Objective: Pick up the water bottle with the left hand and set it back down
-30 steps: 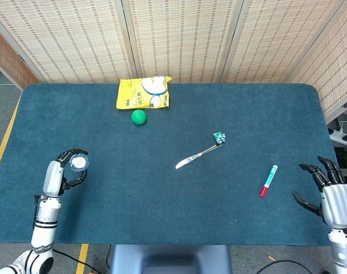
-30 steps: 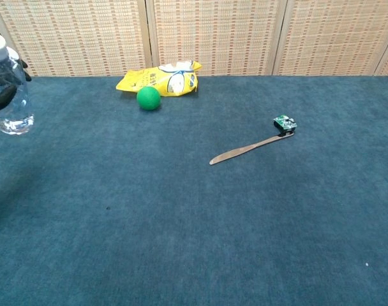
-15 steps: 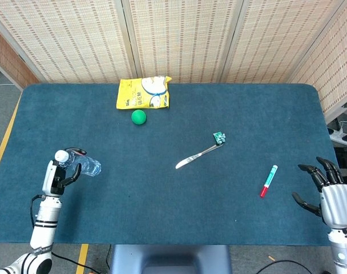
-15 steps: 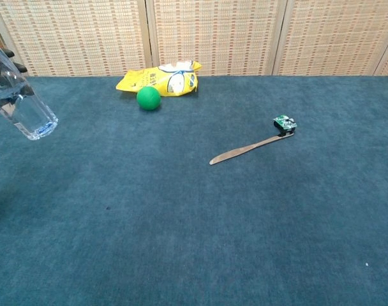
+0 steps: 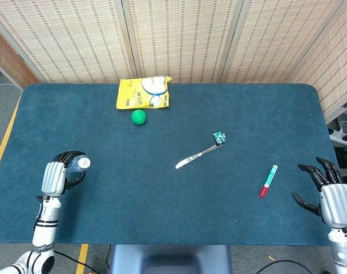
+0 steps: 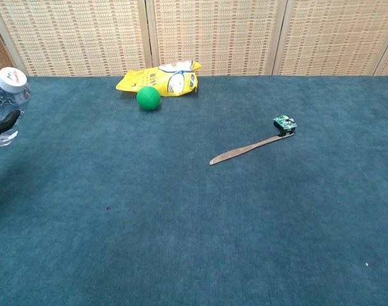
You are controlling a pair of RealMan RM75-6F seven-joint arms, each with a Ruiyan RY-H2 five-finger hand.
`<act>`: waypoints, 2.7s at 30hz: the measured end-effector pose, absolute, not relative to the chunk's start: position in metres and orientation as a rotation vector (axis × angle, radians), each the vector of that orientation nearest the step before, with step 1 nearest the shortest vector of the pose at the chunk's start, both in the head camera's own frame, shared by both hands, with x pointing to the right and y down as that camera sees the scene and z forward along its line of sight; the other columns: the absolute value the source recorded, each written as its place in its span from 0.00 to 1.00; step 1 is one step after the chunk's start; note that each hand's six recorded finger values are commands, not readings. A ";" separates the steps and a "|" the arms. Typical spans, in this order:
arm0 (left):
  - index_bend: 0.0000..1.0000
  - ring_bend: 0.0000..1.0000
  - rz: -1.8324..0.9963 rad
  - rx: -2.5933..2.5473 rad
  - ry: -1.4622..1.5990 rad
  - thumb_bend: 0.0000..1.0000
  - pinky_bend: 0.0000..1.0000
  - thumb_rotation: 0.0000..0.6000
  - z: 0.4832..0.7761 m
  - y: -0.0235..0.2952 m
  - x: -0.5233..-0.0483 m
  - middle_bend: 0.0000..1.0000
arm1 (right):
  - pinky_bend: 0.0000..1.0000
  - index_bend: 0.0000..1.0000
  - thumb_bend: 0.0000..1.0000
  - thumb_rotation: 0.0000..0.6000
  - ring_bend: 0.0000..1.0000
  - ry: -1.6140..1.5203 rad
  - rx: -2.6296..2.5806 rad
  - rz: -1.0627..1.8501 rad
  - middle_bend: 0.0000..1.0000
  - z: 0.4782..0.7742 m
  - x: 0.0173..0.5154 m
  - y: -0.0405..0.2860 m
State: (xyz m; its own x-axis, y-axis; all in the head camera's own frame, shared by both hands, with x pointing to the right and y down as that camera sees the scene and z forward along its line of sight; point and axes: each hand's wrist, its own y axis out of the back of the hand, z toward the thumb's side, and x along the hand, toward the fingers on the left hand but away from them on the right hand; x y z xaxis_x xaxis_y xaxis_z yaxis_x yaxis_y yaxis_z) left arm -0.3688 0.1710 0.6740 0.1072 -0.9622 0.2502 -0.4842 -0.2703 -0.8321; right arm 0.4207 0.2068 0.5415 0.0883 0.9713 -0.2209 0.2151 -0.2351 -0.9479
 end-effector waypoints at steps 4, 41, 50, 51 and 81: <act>0.60 0.51 -1.005 -1.957 1.505 0.65 0.59 1.00 0.672 0.173 -0.362 0.64 | 0.13 0.25 0.10 1.00 0.09 -1.210 -1.583 1.213 0.31 0.541 0.421 0.206; 0.61 0.52 -0.938 -2.313 1.879 0.65 0.60 1.00 0.672 0.180 -0.354 0.64 | 0.13 0.25 0.10 1.00 0.09 -1.190 -1.596 1.234 0.31 0.545 0.420 0.207; 0.61 0.52 -0.765 -2.200 1.968 0.65 0.60 1.00 0.649 0.171 -0.357 0.65 | 0.13 0.25 0.10 1.00 0.09 -1.196 -1.591 1.232 0.31 0.543 0.421 0.207; 0.61 0.52 -0.700 -2.144 1.998 0.65 0.60 1.00 0.638 0.167 -0.360 0.65 | 0.13 0.25 0.10 1.00 0.09 -1.193 -1.593 1.232 0.31 0.544 0.420 0.207; 0.35 0.36 -0.962 -2.136 1.907 0.61 0.46 1.00 0.714 0.188 -0.341 0.42 | 0.13 0.25 0.10 1.00 0.09 -1.186 -1.598 1.240 0.31 0.545 0.421 0.206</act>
